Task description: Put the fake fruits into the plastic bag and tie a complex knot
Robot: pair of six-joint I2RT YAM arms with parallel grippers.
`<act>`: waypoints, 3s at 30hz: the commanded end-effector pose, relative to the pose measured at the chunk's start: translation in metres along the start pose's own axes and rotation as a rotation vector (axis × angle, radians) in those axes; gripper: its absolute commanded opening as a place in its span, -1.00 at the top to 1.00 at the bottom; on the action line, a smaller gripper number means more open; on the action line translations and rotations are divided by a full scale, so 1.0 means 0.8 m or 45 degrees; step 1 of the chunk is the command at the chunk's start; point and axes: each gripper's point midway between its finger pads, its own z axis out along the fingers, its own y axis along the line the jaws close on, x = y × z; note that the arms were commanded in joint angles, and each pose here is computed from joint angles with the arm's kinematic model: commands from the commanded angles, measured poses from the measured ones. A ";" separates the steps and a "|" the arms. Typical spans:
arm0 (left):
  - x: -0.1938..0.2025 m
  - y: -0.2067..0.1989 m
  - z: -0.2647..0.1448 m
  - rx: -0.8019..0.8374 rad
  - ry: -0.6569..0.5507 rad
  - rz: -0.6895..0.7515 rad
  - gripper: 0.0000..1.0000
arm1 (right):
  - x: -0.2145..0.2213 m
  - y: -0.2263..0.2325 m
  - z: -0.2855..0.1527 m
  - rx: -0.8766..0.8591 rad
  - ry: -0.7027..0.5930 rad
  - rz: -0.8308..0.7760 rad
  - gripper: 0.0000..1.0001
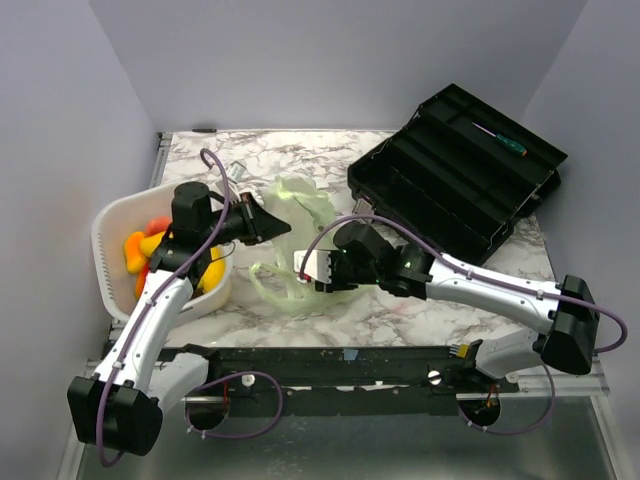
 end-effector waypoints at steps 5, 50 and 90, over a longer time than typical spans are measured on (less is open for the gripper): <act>-0.048 0.035 -0.046 -0.133 -0.107 0.087 1.00 | 0.144 0.050 -0.093 -0.001 0.482 -0.048 0.05; -0.010 0.021 -0.018 0.013 0.160 -0.228 1.00 | -0.053 -0.057 -0.081 0.350 -0.329 -0.291 -1.00; 0.017 0.000 0.001 0.089 0.440 -0.014 1.00 | 0.012 -0.165 -0.021 0.373 -0.133 -0.161 0.47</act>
